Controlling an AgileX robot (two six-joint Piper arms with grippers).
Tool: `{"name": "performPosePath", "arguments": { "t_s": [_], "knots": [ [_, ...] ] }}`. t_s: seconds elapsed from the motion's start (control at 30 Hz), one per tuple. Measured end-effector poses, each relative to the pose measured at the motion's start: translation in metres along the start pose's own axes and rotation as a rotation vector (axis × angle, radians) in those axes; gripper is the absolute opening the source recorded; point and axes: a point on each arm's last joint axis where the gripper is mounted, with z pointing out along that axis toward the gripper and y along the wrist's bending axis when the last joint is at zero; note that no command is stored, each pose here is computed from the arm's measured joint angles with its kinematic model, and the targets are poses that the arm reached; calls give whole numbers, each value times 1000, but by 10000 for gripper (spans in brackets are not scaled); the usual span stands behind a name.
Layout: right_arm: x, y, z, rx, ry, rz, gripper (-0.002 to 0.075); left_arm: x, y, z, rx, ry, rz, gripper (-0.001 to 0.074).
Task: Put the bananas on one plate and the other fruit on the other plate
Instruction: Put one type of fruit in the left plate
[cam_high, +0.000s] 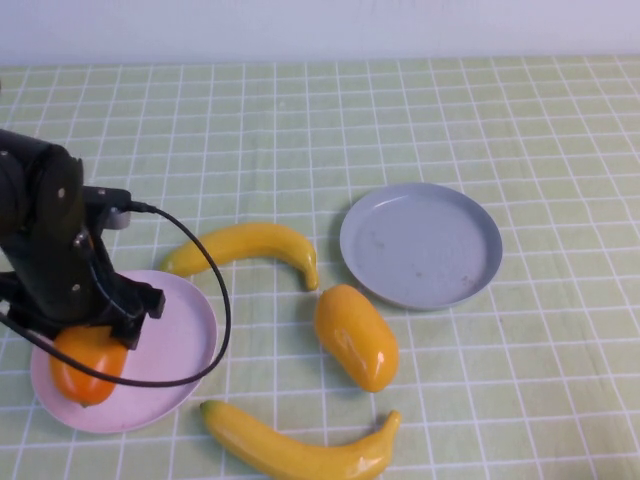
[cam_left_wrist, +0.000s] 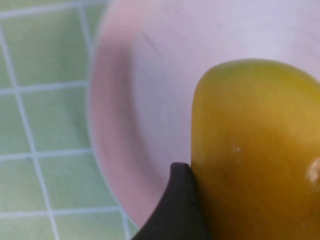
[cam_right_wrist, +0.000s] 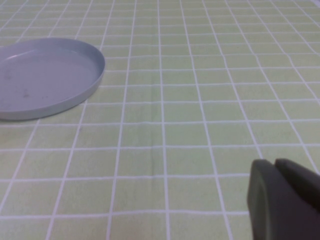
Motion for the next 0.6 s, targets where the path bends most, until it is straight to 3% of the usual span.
{"name": "performPosePath", "arguments": {
  "t_s": [0.3, 0.6],
  "knots": [
    [0, 0, 0, 0, 0, 0, -17, -6, 11, 6, -3, -34, 18, 546],
    [0, 0, 0, 0, 0, 0, -17, -8, 13, 8, -23, -40, 37, 649]
  ]
}}
